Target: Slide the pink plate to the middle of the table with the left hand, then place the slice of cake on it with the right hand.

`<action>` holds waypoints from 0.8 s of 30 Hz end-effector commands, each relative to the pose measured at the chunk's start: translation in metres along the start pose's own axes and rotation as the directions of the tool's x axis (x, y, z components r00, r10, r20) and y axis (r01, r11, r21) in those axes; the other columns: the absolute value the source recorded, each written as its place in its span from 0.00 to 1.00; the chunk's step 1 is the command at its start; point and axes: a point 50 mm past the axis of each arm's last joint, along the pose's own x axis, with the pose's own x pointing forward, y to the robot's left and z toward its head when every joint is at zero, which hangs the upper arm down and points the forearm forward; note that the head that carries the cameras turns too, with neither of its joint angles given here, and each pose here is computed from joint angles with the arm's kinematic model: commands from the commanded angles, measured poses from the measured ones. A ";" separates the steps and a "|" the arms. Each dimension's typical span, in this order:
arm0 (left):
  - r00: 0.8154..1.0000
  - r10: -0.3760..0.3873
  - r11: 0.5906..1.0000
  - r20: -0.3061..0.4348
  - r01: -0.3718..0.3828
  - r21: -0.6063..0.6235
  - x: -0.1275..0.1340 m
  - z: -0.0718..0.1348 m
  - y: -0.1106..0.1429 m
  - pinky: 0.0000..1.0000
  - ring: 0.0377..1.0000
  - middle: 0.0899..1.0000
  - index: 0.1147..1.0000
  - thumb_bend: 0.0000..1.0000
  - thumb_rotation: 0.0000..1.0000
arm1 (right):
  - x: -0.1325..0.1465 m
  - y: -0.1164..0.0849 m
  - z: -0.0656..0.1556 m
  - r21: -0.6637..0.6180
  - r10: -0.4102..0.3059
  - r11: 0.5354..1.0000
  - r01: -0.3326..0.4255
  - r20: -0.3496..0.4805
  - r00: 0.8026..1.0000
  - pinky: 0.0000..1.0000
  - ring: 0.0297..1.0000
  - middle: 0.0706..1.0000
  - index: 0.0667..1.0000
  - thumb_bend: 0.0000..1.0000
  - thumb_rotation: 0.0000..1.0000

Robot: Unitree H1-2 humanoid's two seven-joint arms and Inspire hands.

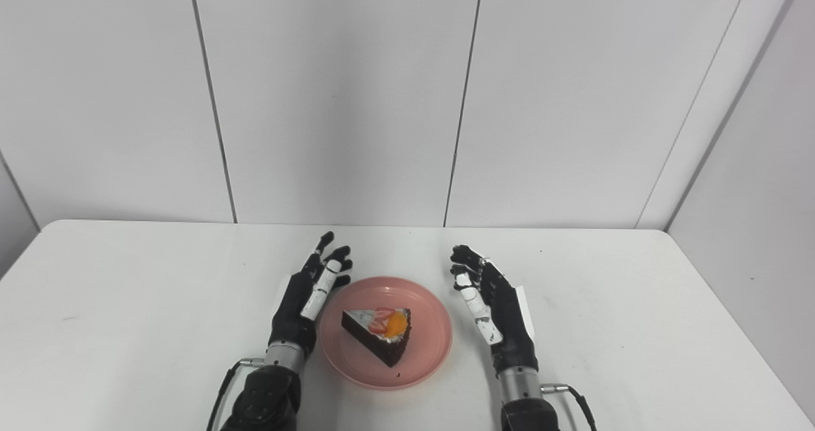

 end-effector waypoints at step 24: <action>0.994 0.095 0.992 -0.060 -0.089 0.094 -0.038 -0.031 0.030 1.00 1.00 0.99 1.00 0.49 0.99 | 0.024 0.018 -0.007 0.127 0.091 0.988 -0.085 -0.045 0.995 0.89 0.89 0.87 0.82 0.83 0.99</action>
